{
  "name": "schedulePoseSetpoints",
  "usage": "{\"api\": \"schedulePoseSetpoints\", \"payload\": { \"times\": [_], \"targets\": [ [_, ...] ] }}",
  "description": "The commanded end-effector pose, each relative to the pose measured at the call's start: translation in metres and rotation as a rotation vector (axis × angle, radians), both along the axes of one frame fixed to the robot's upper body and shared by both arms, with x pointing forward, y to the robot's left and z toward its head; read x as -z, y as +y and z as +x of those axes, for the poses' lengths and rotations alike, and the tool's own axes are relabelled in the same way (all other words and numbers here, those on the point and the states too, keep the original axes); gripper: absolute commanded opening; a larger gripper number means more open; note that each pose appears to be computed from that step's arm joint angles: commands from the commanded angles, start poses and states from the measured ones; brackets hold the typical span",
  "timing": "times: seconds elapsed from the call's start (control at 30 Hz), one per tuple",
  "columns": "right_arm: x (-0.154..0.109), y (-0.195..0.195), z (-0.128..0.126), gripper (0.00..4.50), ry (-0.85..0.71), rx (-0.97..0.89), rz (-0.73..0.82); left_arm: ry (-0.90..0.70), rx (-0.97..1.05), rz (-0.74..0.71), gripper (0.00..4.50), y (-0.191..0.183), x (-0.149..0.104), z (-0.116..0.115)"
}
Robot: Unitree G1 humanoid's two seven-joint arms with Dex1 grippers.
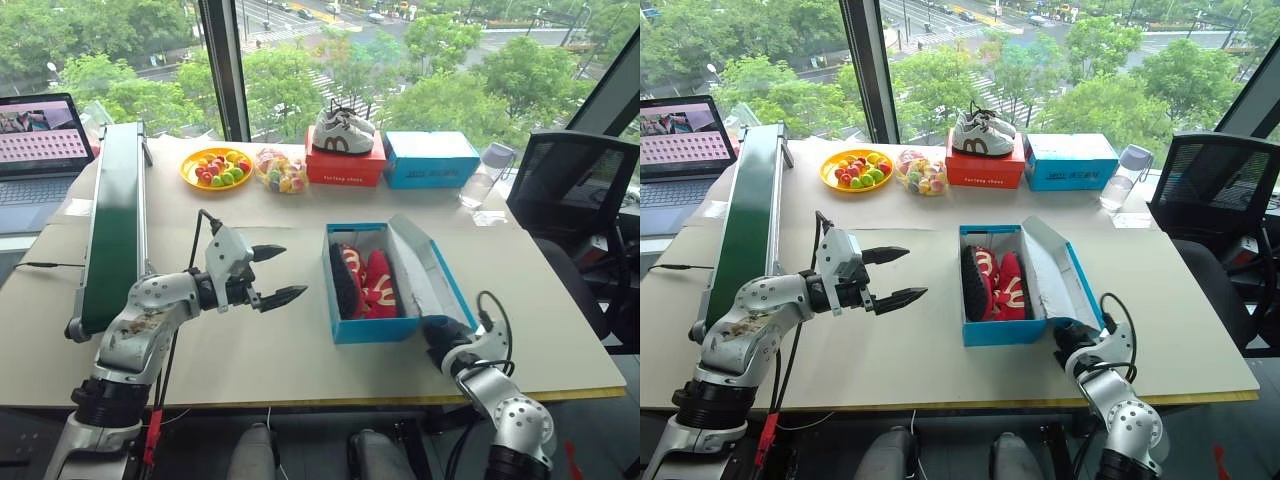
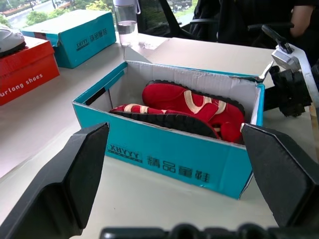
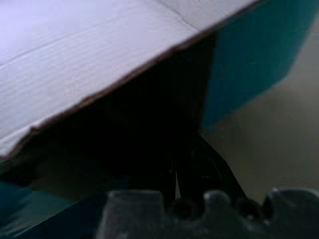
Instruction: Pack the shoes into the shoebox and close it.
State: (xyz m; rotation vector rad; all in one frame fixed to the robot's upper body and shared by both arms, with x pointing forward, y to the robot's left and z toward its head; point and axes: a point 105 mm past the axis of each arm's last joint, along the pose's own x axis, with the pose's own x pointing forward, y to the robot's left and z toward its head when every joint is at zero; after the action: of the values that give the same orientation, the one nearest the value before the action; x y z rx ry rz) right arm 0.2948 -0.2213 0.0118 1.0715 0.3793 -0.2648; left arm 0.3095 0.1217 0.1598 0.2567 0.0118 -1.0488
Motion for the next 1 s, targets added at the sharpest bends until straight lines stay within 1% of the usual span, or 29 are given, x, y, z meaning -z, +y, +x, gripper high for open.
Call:
{"api": "schedulePoseSetpoints", "payload": {
  "times": [0.03,0.23,0.37,0.43,0.5,0.6,0.67,0.73,0.77,0.87,0.9,0.93,0.97,1.0],
  "targets": [
    [0.000,-0.009,0.003,0.52,-0.084,0.127,0.092,-0.064,0.019,-0.006,4.50,-0.003,-0.014,0.001],
    [-0.032,-0.001,0.029,0.52,-0.312,0.179,0.235,-0.065,0.016,-0.007,4.50,-0.003,-0.015,0.002],
    [-0.044,-0.004,0.039,0.52,-0.398,0.173,0.259,-0.067,0.012,-0.008,4.50,-0.003,-0.015,0.003],
    [-0.057,-0.005,0.043,0.52,-0.464,0.149,0.256,-0.069,0.010,-0.008,4.50,-0.003,-0.015,0.002],
    [-0.075,-0.005,0.044,0.52,-0.549,0.117,0.252,-0.070,0.007,-0.008,4.50,-0.002,-0.015,0.002],
    [-0.130,0.008,0.030,0.52,-0.821,-0.028,0.283,-0.071,-0.003,-0.009,4.50,-0.001,-0.016,0.001],
    [-0.158,0.027,0.017,0.52,-0.948,-0.185,0.242,-0.072,-0.008,-0.010,4.50,-0.001,-0.015,0.001],
    [-0.170,0.047,0.007,0.52,-0.996,-0.338,0.191,-0.072,-0.010,-0.010,4.50,-0.001,-0.015,0.001],
    [-0.174,0.060,0.003,0.52,-1.005,-0.430,0.140,-0.073,-0.012,-0.011,4.50,-0.001,-0.016,0.001],
    [-0.169,0.092,-0.003,0.52,-0.955,-0.651,0.004,-0.075,-0.018,-0.012,4.50,0.000,-0.016,0.001],
    [-0.163,0.110,-0.002,0.52,-0.911,-0.770,-0.095,-0.075,-0.020,-0.012,4.50,0.000,-0.016,0.001],
    [-0.158,0.122,-0.002,0.52,-0.882,-0.849,-0.168,-0.076,-0.021,-0.013,4.50,0.000,-0.017,0.002],
    [-0.155,0.130,0.001,0.52,-0.861,-0.905,-0.233,-0.076,-0.022,-0.013,4.50,0.000,-0.017,0.002],
    [-0.157,0.134,0.013,0.52,-0.850,-0.899,-0.292,-0.075,-0.022,-0.013,4.50,0.000,-0.016,0.001]
  ]
}}
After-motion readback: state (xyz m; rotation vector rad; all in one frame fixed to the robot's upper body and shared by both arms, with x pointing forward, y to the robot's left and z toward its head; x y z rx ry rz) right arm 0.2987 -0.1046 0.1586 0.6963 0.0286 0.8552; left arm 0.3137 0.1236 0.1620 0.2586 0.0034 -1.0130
